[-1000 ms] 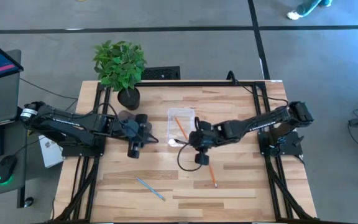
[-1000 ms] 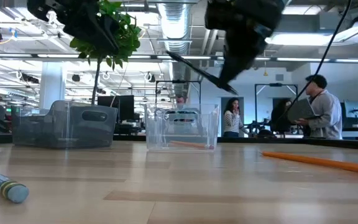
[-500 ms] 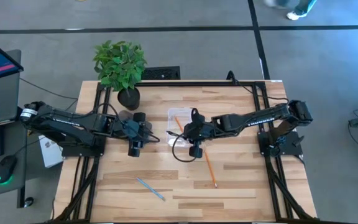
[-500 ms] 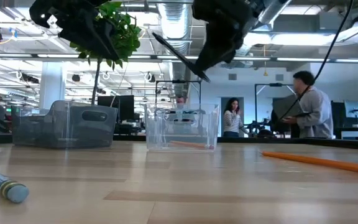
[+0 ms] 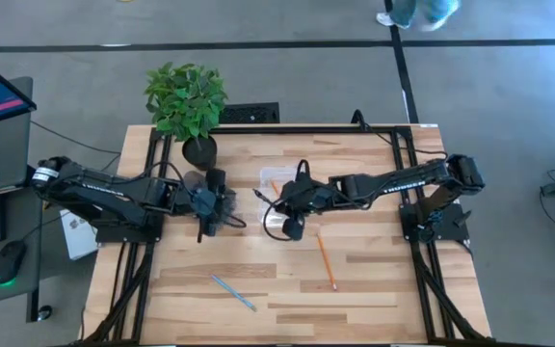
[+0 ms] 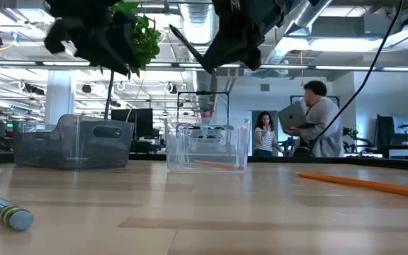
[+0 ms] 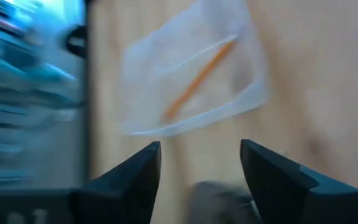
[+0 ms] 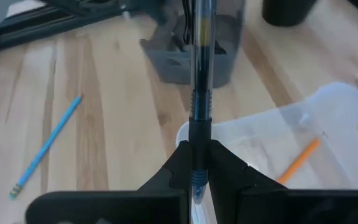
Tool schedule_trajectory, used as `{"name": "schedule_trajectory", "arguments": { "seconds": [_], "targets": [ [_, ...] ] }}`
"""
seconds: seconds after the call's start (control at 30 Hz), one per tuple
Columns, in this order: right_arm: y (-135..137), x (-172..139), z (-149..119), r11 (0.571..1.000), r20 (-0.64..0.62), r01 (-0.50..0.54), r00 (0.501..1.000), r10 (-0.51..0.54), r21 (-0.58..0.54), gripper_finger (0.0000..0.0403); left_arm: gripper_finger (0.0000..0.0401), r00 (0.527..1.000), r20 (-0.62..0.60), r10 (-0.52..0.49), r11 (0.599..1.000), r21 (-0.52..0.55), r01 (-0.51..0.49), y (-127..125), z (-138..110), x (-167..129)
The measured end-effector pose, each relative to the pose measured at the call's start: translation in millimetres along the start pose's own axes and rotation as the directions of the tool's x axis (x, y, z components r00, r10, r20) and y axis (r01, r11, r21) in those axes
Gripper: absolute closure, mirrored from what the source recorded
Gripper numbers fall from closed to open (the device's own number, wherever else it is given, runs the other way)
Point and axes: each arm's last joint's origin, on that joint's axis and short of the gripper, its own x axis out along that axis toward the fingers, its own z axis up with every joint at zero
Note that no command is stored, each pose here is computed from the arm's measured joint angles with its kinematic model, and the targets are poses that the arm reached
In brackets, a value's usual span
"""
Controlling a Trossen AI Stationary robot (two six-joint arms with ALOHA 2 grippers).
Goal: Sort pens & pencils
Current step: Put the black pen into the black bin
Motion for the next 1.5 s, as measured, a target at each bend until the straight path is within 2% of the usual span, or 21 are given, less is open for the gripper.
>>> {"name": "schedule_trajectory", "arguments": {
  "seconds": [0.13,0.3,0.47,0.6,0.83,0.97,1.1,1.2,1.37,1.5],
  "targets": [
    [-4,1,1,0.997,-0.005,-0.012,1.0,0.012,0.08,0.0351,0.021,0.987,-0.033,0.159,0.968,0.202,-0.149,3,3,-2],
    [-7,1,2,0.988,-0.007,-0.027,1.0,0.028,0.151,0.0351,0.0225,0.977,0.018,0.214,0.894,0.399,-0.203,7,9,-3],
    [-10,1,3,0.979,-0.006,-0.024,1.0,0.026,0.202,0.0351,0.0234,0.969,0.051,0.24,0.755,0.618,-0.219,9,13,-3],
    [-11,1,3,0.97,-0.005,-0.025,1.0,0.027,0.243,0.0346,0.0242,0.966,0.067,0.249,0.643,0.734,-0.216,10,15,-4],
    [-15,2,6,0.959,0.009,-0.043,0.999,0.042,0.28,0.0339,0.0262,0.94,0.157,0.302,0.538,0.786,-0.304,14,26,-8],
    [-14,2,10,0.954,0.039,-0.085,0.996,0.077,0.288,0.0338,0.027,0.94,0.177,0.291,0.48,0.823,-0.304,13,28,-8],
    [-16,2,11,0.95,0.045,-0.088,0.996,0.078,0.301,0.0338,0.0271,0.946,0.155,0.286,0.465,0.84,-0.278,10,29,0],
    [-20,2,12,0.946,0.049,-0.085,0.996,0.074,0.313,0.0338,0.0271,0.952,0.129,0.279,0.435,0.866,-0.245,5,30,9],
    [-19,2,13,0.944,0.06,-0.105,0.994,0.091,0.313,0.0338,0.0271,0.952,0.102,0.289,0.434,0.873,-0.225,-1,34,25],
    [-19,2,13,0.944,0.059,-0.106,0.994,0.092,0.313,0.0337,0.027,0.942,0.052,0.331,0.382,0.906,-0.184,-4,33,32]
  ]
}}
